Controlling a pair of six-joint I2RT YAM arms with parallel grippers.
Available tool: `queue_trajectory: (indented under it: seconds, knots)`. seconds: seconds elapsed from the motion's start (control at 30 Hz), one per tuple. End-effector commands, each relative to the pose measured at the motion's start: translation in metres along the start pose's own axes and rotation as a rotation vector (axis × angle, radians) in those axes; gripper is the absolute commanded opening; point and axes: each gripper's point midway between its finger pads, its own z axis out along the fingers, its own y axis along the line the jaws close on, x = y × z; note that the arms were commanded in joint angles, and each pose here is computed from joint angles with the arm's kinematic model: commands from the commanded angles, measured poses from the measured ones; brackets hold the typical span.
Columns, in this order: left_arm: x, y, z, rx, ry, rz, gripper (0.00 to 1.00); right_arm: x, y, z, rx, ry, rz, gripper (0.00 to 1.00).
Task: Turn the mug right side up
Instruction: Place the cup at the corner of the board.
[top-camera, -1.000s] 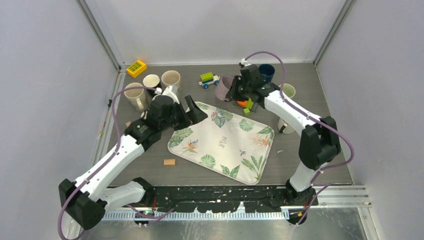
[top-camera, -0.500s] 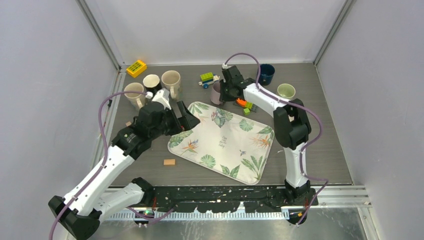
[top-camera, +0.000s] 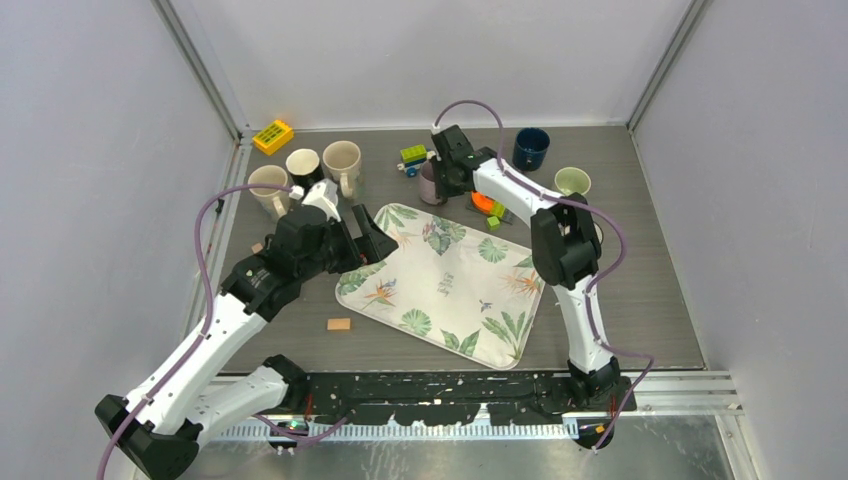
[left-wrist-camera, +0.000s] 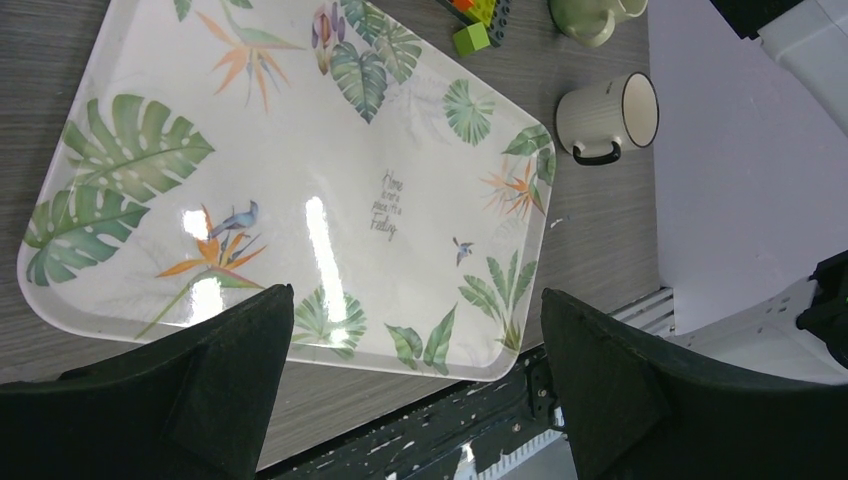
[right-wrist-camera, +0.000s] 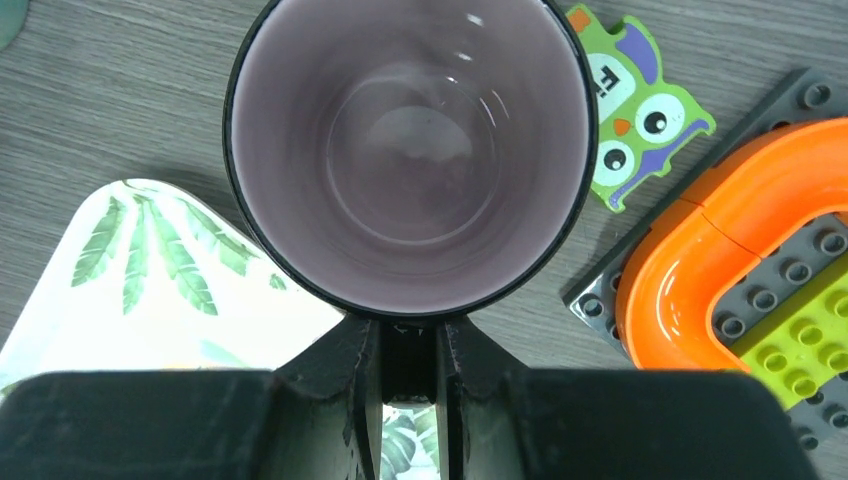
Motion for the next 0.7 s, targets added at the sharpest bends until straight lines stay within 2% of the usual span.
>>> queue_trajectory:
  seconds: [0.0, 0.1, 0.2, 0.27, 0.33, 0.67]
  knots:
    - [-0.001, 0.001, -0.003, 0.000, -0.013, 0.020, 0.95, -0.029, 0.011, -0.011, 0.000, -0.078, -0.045, 0.01]
    - [-0.001, 0.002, -0.003, -0.003, -0.011, 0.021, 0.95, -0.025, 0.011, -0.009, 0.011, -0.071, -0.055, 0.07]
    - [0.001, 0.003, -0.002, -0.003, -0.004, 0.024, 0.96, -0.023, 0.012, -0.010, 0.014, -0.061, -0.059, 0.24]
    - [0.001, 0.003, -0.001, -0.003, 0.000, 0.024, 0.96, -0.023, 0.014, -0.013, 0.011, -0.063, -0.060, 0.39]
    - [0.002, 0.002, -0.001, -0.002, 0.003, 0.024, 0.96, -0.022, 0.013, -0.015, 0.011, -0.063, -0.057, 0.49]
    - [0.001, 0.003, 0.000, -0.008, 0.009, 0.040, 0.96, -0.035, 0.020, -0.052, -0.031, -0.103, -0.006, 0.87]
